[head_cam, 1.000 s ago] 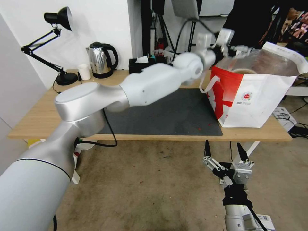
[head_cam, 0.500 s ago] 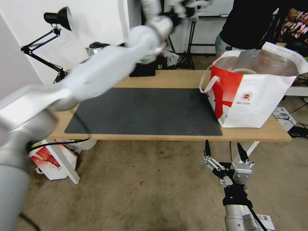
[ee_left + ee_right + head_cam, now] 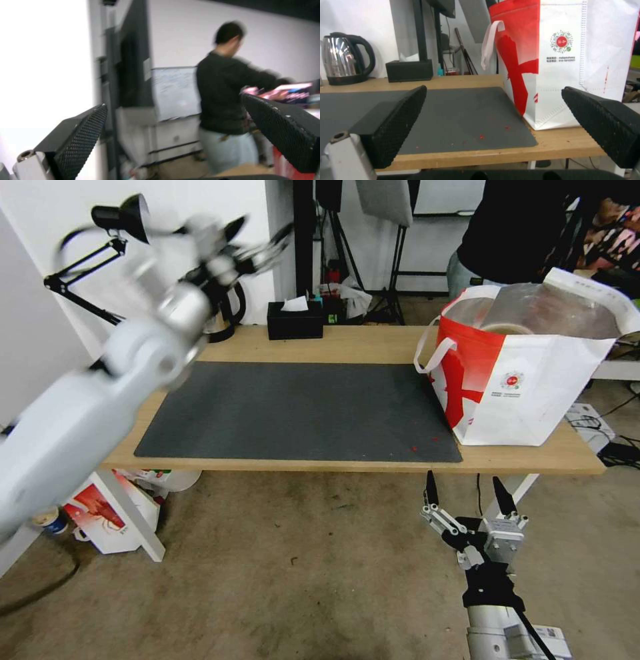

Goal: Pick up the trash from the table and place it into the takeout bag.

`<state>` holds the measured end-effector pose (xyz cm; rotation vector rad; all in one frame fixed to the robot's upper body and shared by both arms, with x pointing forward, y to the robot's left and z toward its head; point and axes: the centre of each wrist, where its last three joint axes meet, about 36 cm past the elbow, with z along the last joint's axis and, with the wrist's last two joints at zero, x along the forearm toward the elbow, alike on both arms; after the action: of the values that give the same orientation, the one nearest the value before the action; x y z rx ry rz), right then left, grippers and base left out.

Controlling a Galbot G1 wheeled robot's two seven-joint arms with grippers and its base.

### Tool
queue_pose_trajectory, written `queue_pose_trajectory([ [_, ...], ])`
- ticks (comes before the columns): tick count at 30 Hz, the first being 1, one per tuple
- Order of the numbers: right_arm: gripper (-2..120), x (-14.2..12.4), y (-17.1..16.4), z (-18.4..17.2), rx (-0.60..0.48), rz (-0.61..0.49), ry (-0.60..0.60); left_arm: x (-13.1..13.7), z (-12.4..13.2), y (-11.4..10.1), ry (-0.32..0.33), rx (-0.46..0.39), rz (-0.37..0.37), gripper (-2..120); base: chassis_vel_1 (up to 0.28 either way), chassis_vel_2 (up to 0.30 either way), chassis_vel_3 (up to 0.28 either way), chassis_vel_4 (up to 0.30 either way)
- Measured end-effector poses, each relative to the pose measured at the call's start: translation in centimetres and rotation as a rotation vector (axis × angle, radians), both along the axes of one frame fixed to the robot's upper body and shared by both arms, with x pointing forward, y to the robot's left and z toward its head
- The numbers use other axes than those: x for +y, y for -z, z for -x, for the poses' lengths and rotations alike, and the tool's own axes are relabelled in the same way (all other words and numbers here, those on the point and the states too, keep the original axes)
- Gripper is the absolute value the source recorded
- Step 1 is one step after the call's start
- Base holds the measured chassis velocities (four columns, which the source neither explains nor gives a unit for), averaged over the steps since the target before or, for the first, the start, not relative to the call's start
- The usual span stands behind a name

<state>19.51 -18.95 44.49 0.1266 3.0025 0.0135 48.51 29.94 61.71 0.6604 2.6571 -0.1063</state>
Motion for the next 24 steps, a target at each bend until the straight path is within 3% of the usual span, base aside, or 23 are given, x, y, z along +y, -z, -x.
queue_pose_trajectory([
  [3,100,0.0,0.0,0.0,0.000,0.000,0.000,1.1,5.4,3.6,-0.109,0.044,0.025,100,0.000,0.000,0.000,0.000],
  [7,100,0.0,0.0,0.0,0.000,0.000,0.000,1.2,7.7,5.3,-0.176,0.041,0.021,100,0.000,0.000,0.000,0.000],
  [10,100,0.0,0.0,0.0,0.000,0.000,0.000,0.6,12.1,7.5,-0.258,0.058,0.066,100,0.000,0.000,0.000,0.000],
  [17,100,0.0,0.0,0.0,0.000,0.000,0.000,-2.1,16.7,10.3,-0.361,0.117,0.112,100,0.000,0.000,0.000,0.000],
  [24,100,0.0,0.0,0.0,0.000,0.000,0.000,-4.3,19.5,11.8,-0.365,0.179,0.113,100,0.000,0.000,0.000,0.000],
])
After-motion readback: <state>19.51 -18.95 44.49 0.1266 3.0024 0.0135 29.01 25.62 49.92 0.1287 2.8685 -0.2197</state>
